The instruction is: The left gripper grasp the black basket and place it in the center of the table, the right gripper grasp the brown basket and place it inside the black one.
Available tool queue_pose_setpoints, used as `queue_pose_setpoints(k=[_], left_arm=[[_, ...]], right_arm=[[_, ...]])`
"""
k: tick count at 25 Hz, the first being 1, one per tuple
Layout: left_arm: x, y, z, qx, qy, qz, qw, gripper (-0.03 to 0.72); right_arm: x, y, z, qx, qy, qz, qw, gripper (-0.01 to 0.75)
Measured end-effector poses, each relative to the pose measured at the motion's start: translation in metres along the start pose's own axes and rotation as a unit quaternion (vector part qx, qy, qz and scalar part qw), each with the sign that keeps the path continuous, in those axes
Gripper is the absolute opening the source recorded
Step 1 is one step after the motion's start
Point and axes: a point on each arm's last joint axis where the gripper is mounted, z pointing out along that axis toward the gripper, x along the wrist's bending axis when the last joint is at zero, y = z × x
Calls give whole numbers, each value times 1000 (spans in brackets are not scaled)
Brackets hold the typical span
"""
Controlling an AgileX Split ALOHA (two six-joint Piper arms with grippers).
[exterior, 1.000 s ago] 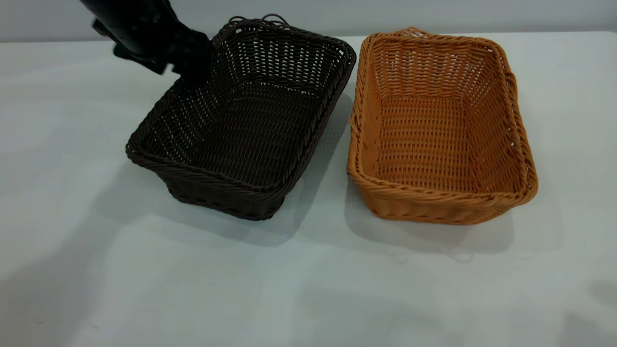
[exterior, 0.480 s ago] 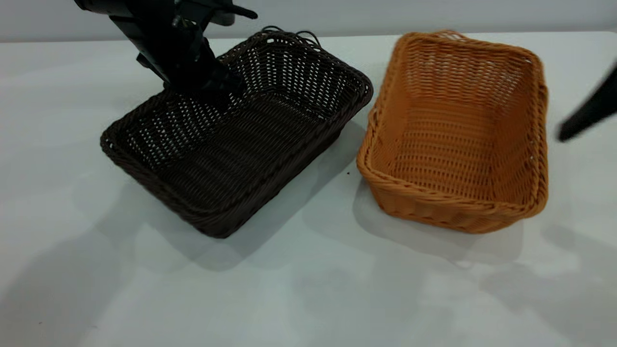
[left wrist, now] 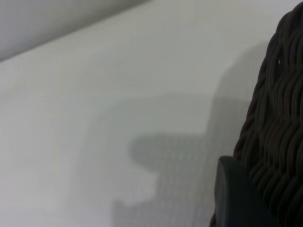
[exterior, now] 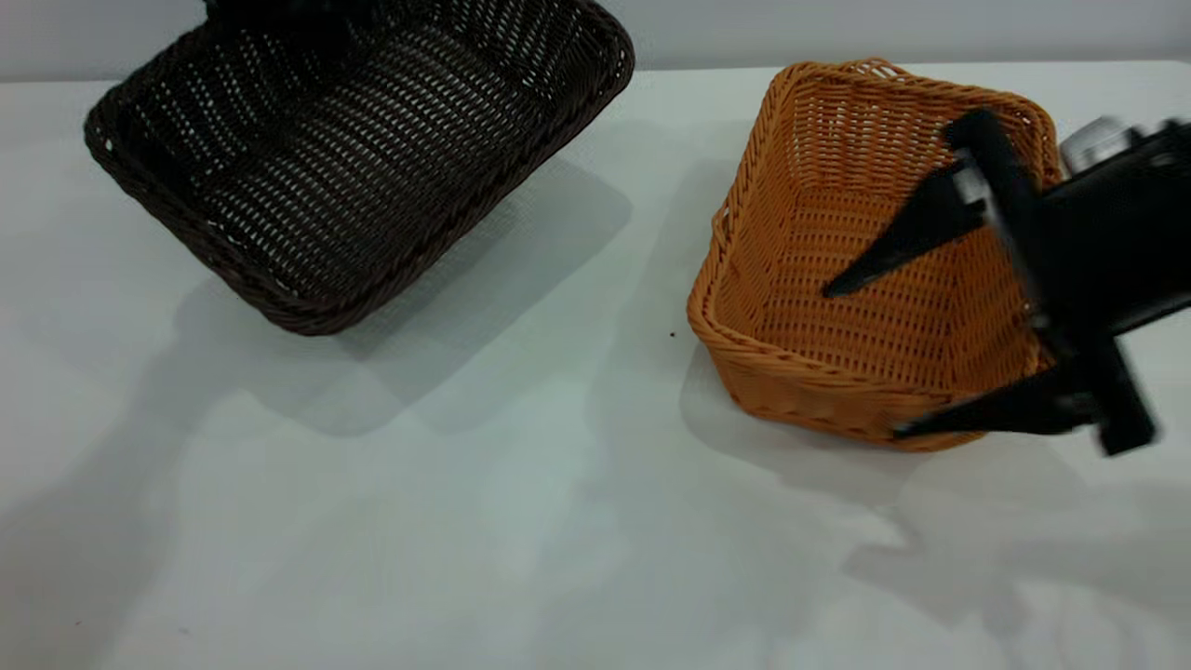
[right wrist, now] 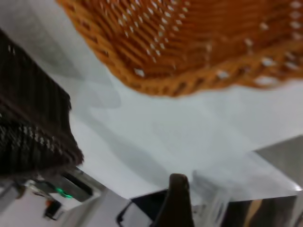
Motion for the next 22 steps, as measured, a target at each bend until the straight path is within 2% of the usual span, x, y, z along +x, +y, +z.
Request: queue_pose_setpoints(k=[5, 10, 14, 18, 22], left_arm=[[5, -1, 0, 0, 3, 2, 1000, 235], [17, -2, 0, -6, 13, 9, 1000, 235], [30, -3, 0, -14, 22, 4, 1000, 235], [36, -2, 0, -22, 28, 9, 999, 235], [37, -2, -1, -23, 29, 28, 999, 235]], right_arm=[[6, 22, 27, -3, 3, 36, 999, 583], [0, 34, 43, -2, -9, 60, 998, 583], [-3, 43, 48, -25, -20, 62, 998, 554], [3, 57, 45, -71, -26, 36, 997, 459], [5, 86, 30, -131, -23, 21, 991, 265]])
